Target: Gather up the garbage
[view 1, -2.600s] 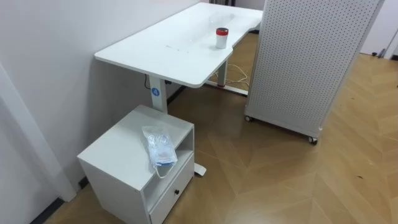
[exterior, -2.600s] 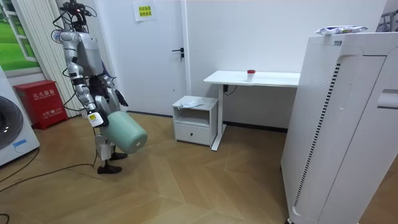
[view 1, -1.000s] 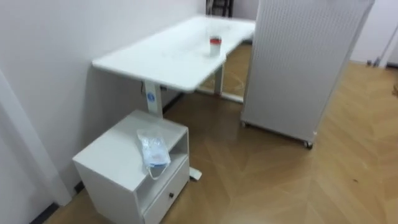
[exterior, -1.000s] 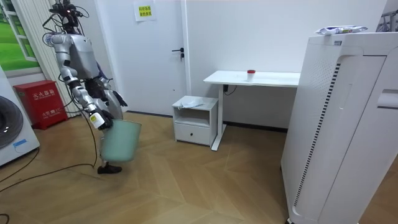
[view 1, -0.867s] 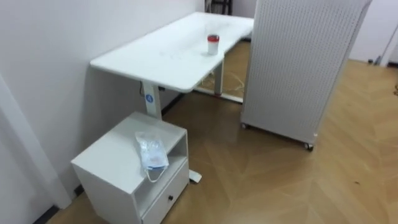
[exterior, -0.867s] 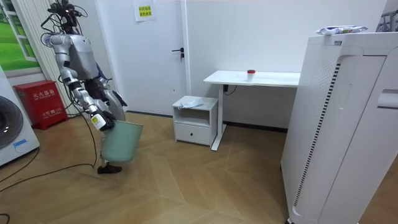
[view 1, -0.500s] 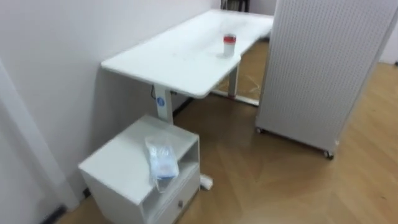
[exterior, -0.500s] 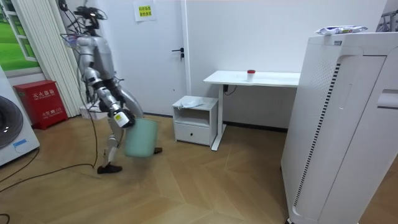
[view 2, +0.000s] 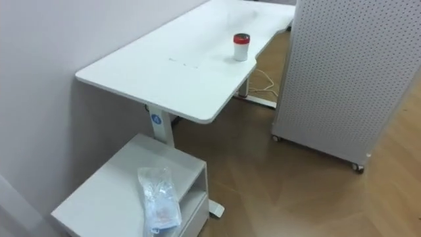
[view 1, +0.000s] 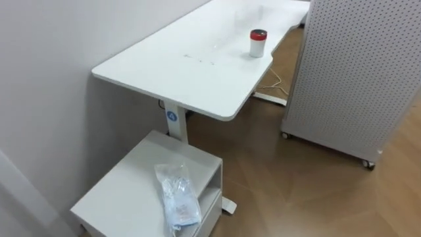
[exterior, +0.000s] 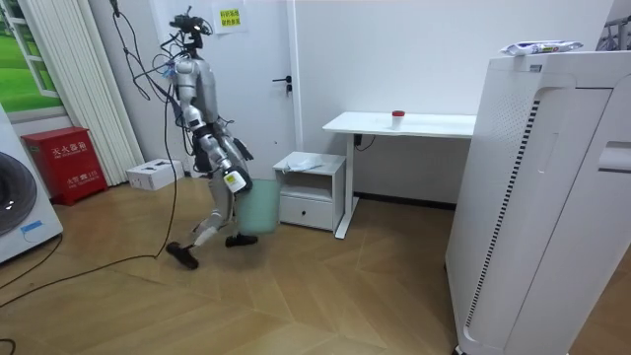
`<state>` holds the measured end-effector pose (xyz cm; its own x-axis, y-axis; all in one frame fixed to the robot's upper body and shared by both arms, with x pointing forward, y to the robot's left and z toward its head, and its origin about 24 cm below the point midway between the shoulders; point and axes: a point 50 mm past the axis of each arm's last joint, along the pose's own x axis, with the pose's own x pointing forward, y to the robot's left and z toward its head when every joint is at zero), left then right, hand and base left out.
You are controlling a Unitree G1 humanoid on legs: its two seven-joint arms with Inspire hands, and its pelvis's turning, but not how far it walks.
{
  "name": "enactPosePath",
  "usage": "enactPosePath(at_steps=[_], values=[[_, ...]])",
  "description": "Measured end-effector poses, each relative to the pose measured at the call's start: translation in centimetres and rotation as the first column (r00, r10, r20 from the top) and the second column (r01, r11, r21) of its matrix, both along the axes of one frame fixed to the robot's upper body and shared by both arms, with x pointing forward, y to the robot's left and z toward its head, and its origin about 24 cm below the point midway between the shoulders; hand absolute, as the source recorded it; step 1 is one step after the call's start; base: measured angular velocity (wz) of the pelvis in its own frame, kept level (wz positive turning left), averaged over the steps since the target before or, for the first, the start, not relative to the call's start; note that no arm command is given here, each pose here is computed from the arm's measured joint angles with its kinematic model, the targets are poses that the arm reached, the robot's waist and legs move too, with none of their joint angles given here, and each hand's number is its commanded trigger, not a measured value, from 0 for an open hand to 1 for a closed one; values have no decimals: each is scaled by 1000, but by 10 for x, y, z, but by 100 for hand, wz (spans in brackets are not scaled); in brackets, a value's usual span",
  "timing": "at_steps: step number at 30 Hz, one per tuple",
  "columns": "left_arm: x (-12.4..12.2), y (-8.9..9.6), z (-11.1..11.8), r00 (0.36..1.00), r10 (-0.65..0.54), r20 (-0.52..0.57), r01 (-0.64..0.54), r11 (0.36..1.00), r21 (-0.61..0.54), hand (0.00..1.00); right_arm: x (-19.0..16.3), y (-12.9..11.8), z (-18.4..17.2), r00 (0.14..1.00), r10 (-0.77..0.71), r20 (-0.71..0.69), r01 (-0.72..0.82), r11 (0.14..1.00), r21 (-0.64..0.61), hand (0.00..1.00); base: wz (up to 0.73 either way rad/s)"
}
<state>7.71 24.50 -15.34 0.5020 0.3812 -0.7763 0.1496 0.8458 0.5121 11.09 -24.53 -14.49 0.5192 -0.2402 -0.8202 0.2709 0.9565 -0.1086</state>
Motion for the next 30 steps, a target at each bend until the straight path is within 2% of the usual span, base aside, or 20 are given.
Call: enactPosePath(at_steps=[9, 15, 17, 23, 27, 30], values=[[20, -11, 7, 991, -40, 130, 35, 998, 46, 0, 3, 9, 0, 999, -11, 46, 11, 1000, 5, 100, 42], [62, -15, 22, 954, -59, 293, 27, 993, 115, 0, 32, 11, 8, 992, 30, 124, -27, 999, -21, 100, 17], [88, -21, 32, 920, -78, 383, 29, 991, 131, 0, 43, 15, 10, 989, 55, 135, -51, 998, -31, 100, 3], [136, -41, 59, 814, -144, 563, 40, 981, 192, 0, 58, 21, 15, 981, 93, 170, -83, 994, -66, 100, 2], [150, -50, 70, 763, -164, 625, 25, 974, 225, 0, 71, 23, 21, 975, 66, 213, -54, 997, -61, 100, 7], [151, -54, 72, 736, -174, 654, 11, 969, 246, 0, 76, 23, 24, 969, 37, 243, -26, 998, -50, 100, 9]])
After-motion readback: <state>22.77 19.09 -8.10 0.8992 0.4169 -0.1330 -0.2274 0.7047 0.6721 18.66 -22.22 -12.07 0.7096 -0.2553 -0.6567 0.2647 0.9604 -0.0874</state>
